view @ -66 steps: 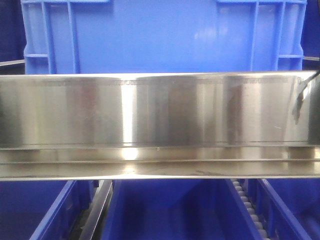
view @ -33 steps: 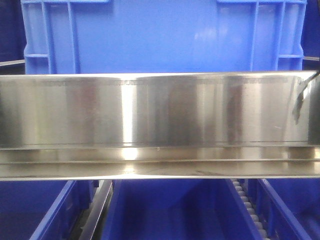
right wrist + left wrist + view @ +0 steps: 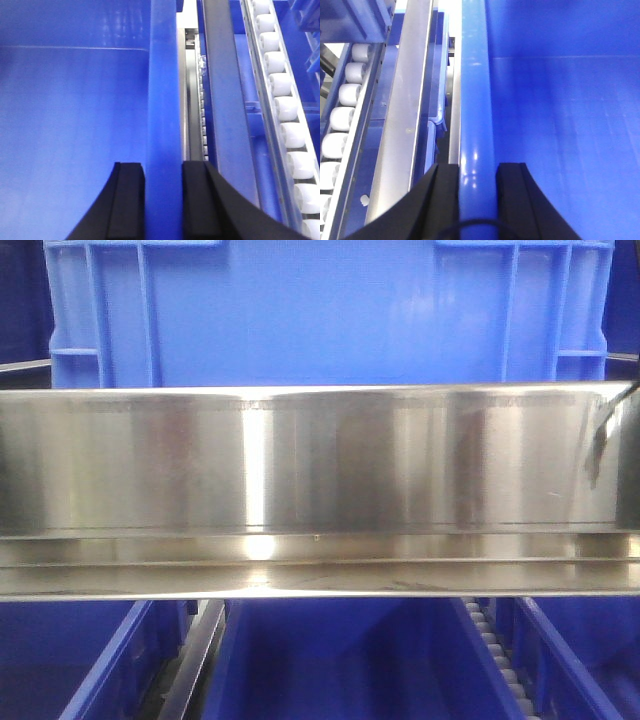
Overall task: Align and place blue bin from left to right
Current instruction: 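Close both grippers on the bin walls and lift the bin, then pull the held blue bin back off the roller shelf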
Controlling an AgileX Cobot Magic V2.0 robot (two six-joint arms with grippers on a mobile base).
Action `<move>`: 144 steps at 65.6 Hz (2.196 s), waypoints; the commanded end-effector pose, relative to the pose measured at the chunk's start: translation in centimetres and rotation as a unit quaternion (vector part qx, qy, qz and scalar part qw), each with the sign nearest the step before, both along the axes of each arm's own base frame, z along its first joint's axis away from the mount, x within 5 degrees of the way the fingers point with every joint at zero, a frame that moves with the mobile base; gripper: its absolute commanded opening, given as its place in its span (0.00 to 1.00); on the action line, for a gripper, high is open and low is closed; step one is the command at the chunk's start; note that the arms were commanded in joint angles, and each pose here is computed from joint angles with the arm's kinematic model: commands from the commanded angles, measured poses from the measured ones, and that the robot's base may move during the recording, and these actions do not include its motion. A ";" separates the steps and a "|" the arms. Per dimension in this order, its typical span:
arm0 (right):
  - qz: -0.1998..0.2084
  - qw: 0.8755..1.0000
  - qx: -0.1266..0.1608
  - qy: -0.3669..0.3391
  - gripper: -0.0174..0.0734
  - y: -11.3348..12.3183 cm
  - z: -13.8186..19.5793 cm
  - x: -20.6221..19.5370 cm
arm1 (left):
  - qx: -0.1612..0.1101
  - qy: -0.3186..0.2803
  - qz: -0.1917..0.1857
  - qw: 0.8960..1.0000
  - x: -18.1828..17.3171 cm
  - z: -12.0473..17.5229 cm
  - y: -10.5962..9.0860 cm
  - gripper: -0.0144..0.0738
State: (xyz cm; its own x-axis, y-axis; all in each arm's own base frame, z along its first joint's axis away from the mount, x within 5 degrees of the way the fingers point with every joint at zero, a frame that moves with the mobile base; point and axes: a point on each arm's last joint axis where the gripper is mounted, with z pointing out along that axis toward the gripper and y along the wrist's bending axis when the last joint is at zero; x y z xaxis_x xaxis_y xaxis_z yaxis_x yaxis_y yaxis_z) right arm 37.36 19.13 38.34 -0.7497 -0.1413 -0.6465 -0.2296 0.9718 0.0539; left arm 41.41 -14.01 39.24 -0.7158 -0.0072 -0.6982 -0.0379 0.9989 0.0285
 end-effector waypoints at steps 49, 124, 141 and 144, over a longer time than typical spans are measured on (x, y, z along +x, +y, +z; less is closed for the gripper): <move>-0.025 0.997 0.008 -0.068 0.11 -1.4 5.1 -3.0 | -0.031 -0.040 -0.005 0.999 -3.5 4.4 -0.3 0.04; -0.012 0.988 0.055 -0.143 0.11 -2.4 8.4 -20.0 | -0.055 -0.120 -0.012 0.991 -20.3 8.4 -0.3 0.04; -0.011 0.988 0.056 -0.143 0.11 -2.4 8.4 -20.1 | -0.047 -0.123 -0.008 0.991 -20.3 8.5 -0.1 0.04; -0.011 0.988 0.056 -0.143 0.11 -2.4 8.4 -20.1 | -0.046 -0.124 -0.008 0.991 -20.3 8.5 -0.1 0.04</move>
State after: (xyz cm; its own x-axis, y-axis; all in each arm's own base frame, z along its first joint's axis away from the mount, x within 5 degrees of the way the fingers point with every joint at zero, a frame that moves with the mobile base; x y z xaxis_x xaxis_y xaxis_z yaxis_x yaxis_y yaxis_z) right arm 17.38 16.58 45.43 -0.6202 -0.0678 -0.7815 -0.1835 0.9811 0.0606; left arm 21.38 -13.68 46.49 -0.5956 -0.0627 -0.8008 -0.0771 0.9968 -0.0207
